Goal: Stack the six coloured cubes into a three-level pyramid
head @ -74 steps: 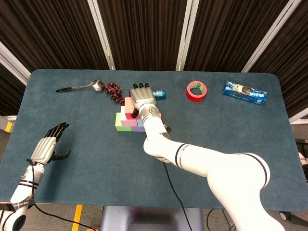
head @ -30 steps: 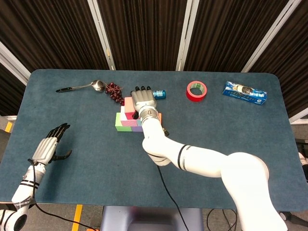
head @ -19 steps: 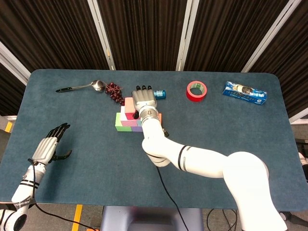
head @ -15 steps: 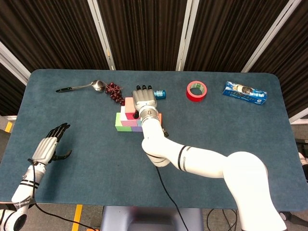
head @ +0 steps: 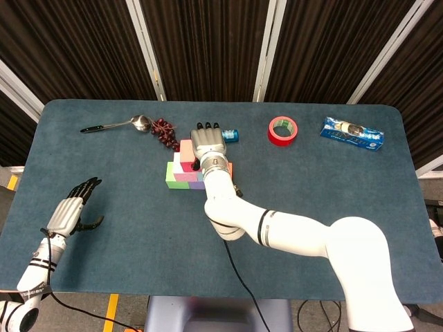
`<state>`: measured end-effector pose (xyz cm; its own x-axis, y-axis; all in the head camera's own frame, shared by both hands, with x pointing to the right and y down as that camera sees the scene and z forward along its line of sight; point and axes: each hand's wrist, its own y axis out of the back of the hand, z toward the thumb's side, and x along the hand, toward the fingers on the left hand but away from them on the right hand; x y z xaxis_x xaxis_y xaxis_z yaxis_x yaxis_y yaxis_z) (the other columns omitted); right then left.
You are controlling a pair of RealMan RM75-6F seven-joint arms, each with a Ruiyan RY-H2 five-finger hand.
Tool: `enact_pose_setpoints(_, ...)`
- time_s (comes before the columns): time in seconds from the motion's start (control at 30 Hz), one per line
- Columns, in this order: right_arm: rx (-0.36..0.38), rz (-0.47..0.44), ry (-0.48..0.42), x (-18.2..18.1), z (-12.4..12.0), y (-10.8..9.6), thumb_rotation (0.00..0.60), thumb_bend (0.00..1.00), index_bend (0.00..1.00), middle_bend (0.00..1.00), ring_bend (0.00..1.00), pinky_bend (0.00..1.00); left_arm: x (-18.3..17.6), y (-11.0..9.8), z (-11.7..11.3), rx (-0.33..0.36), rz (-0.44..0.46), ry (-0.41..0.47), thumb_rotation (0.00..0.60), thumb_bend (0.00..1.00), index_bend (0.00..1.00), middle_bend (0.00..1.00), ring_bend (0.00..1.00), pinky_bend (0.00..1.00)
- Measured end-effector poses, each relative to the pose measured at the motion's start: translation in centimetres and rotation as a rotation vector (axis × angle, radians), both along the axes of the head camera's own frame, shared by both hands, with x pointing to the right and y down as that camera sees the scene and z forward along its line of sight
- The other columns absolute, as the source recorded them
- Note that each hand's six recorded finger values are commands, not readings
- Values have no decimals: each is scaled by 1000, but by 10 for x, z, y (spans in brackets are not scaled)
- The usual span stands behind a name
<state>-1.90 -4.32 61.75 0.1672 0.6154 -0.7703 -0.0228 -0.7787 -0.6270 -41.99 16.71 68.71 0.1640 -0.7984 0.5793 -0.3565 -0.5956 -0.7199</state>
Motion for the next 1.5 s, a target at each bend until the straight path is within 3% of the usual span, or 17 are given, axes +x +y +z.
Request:
enact_pose_setpoints(0.53, -10, -1, 16, -2, 4, 2, 600, 360, 398, 154, 0, 0, -3, 1, 2, -4, -7, 2, 600, 344, 0, 0, 5, 86)
enact_pose_setpoints(0.73, -22, -9, 18, -1, 4, 4, 600, 360, 230, 142, 0, 0, -2, 1, 3, -4, -3, 3, 600, 343, 0, 0, 5, 86)
enact_pose_setpoints(0.87, -26, -12, 13, 0, 3, 4, 600, 353, 178, 140, 0, 0, -2, 0, 3, -5, -1, 3, 600, 344, 0, 0, 4, 86)
enact_pose_setpoints(1.17, -33, -12, 2, 5, -4, 4, 600, 135, 9, 83, 0, 0, -2, -3, 0, 3, 4, -3, 600, 344, 0, 0, 3, 82)
enact_pose_setpoints(1.3, -21, 3, -19, 21, -14, 0, 600, 104, 0, 62, 0, 0, -8, -8, -7, 24, -5, -20, 600, 344, 0, 0, 3, 81)
enact_pose_setpoints(1.5, 24, 82, -72, 88, -33, -10, 600, 104, 0, 57, 0, 0, -24, -12, -23, 74, -39, -56, 600, 343, 0, 0, 3, 82)
